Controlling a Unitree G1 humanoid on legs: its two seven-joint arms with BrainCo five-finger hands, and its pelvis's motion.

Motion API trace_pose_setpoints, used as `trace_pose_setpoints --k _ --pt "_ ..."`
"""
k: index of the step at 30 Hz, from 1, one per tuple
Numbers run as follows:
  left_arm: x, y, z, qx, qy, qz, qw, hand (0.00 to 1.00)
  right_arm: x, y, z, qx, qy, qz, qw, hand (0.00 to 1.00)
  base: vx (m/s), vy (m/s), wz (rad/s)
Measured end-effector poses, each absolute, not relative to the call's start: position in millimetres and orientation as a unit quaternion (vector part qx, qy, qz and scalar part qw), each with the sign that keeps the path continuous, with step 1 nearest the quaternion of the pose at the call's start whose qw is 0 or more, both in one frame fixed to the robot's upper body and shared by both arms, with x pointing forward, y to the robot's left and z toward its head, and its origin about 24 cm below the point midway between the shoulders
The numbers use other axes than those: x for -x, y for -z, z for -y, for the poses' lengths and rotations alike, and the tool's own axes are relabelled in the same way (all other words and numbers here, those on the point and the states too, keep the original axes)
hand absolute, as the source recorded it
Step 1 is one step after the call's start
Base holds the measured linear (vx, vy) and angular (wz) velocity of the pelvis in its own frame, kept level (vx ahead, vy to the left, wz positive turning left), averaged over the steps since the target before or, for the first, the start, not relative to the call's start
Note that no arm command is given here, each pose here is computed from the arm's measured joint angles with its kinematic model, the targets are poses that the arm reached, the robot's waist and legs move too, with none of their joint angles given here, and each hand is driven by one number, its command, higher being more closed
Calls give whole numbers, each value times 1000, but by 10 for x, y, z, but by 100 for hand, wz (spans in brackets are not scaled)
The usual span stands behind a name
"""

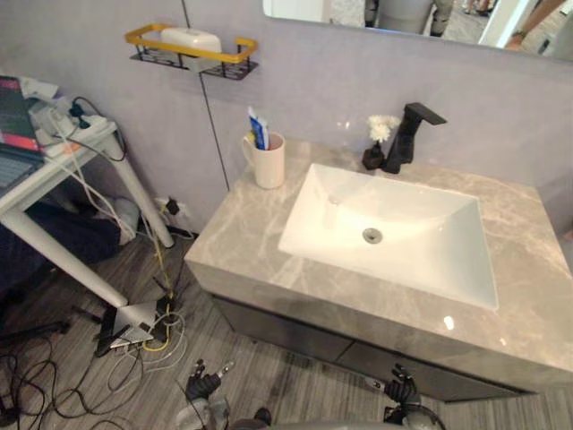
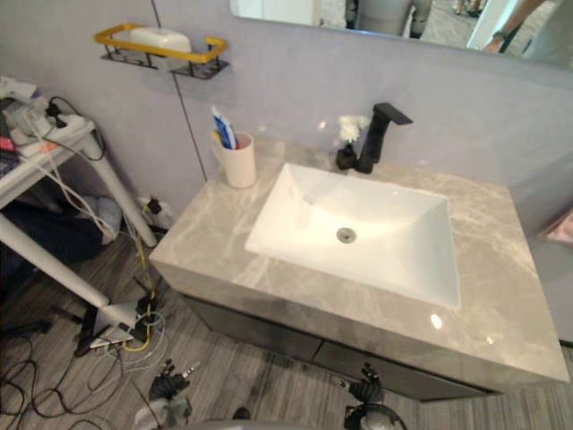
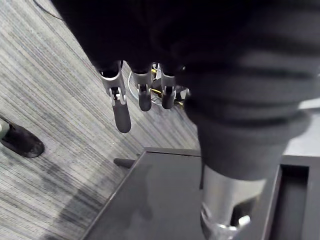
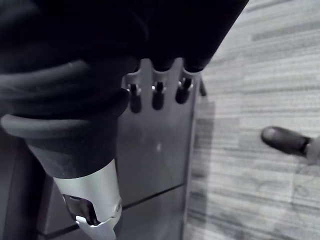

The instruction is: Organize washtable

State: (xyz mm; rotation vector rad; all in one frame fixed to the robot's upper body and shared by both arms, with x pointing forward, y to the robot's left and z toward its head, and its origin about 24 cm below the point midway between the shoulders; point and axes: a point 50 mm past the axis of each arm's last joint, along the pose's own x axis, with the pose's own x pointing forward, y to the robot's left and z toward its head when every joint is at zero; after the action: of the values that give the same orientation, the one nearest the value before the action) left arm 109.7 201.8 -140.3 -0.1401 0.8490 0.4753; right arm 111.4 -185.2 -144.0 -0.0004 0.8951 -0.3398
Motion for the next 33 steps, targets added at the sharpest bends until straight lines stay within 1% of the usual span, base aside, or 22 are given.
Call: trace_pose_setpoints --k 10,17,22,24,30,33 --pt "-1038 1490 -1994 10 -181 -449 875 0 -1107 1502 1765 -7 154 -451 879 0 12 20 -16" --pt "-1008 1512 -1991 2 -176 -458 871 0 -1142 1497 1747 -7 150 -448 881 0 2 23 -31" --pt "-1000 1517 -1990 0 -174 -460 870 0 -1102 1531 1717 -4 141 -461 876 0 8 20 -9" --pt "-1004 1516 -1990 -1 -173 -460 871 0 -1118 1529 1702 -3 135 -461 877 0 2 17 -17" --pt "-1009 1510 -2010 -4 -171 -458 872 0 -1214 1510 1601 17 81 -454 887 0 -6 11 -19" --pt "-1079 1499 -1960 -7 -150 -452 879 0 -1270 1493 1639 26 76 -450 889 0 -11 39 44"
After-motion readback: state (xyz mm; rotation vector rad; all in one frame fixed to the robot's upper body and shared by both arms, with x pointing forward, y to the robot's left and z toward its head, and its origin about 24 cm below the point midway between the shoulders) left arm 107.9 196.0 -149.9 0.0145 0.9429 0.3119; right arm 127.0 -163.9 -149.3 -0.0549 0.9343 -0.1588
